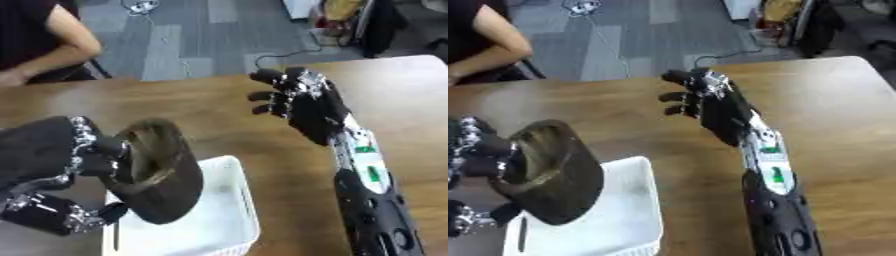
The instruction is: Pick up objects on the table and place them in the box.
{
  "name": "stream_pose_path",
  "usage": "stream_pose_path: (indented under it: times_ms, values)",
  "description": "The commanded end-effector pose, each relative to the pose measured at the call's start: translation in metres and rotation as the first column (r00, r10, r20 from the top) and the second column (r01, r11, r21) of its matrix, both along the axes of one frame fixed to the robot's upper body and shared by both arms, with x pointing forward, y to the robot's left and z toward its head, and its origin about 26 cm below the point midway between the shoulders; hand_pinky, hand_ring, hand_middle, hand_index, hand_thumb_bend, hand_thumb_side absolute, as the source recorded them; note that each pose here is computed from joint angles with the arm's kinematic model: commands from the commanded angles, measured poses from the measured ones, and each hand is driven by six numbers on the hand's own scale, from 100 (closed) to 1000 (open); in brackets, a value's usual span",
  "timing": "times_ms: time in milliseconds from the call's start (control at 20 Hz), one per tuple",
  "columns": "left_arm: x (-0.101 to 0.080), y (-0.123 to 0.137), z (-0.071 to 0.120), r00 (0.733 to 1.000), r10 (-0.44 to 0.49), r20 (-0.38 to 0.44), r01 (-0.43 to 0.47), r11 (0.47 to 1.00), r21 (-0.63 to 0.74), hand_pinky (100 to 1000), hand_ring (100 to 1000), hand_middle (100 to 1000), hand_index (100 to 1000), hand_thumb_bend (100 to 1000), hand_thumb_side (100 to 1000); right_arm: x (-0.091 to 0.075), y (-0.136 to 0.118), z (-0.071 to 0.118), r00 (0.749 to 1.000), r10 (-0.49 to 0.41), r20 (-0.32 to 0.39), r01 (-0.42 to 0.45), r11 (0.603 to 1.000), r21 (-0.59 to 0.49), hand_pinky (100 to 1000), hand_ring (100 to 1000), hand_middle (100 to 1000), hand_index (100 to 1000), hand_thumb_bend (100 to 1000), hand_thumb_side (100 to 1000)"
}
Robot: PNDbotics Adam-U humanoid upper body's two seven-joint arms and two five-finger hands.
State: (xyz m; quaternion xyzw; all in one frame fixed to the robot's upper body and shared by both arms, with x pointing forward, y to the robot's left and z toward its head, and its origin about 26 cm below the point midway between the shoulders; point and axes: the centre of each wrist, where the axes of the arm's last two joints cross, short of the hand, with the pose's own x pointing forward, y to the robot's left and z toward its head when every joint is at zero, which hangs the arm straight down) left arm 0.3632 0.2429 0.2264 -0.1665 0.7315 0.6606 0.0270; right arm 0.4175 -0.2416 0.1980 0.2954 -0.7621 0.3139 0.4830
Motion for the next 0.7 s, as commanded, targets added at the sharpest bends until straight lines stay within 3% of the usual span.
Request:
stream_pose_path:
  times_ms: [50, 200, 550, 650, 700]
  values:
    - [0.012, -0.003, -0.011, 1.000, -0.013, 0.007, 0.012, 0.995, 0.100, 100, 100, 100, 245, 100, 267, 0.000, 0.007, 0.014, 0.999, 0.021, 0.045, -0.021, 1.000, -0.003, 792, 848, 986, 954, 100, 1000]
    - [0.017, -0.008, -0.029, 1.000, -0.009, -0.018, 0.011, 0.992, 0.128, 100, 100, 100, 243, 100, 263, 0.000, 0.006, 0.015, 0.999, 0.018, 0.048, -0.018, 1.000, -0.005, 792, 848, 985, 954, 100, 1000]
    - [0.016, -0.013, -0.045, 0.999, -0.007, -0.035, 0.013, 0.985, 0.174, 100, 100, 100, 248, 100, 254, -0.001, 0.005, 0.014, 0.999, 0.015, 0.044, -0.015, 1.000, -0.009, 792, 848, 986, 955, 100, 1000]
    - [0.016, -0.014, -0.049, 0.999, -0.001, -0.042, 0.009, 0.981, 0.196, 100, 100, 100, 321, 100, 245, -0.001, 0.004, 0.014, 0.999, 0.013, 0.043, -0.012, 1.000, -0.009, 792, 848, 985, 954, 100, 1000]
    - [0.016, -0.014, -0.050, 0.999, 0.008, -0.043, 0.002, 0.973, 0.229, 100, 100, 527, 728, 100, 293, -0.001, 0.004, 0.014, 0.999, 0.012, 0.042, -0.012, 1.000, -0.009, 792, 848, 986, 955, 100, 1000]
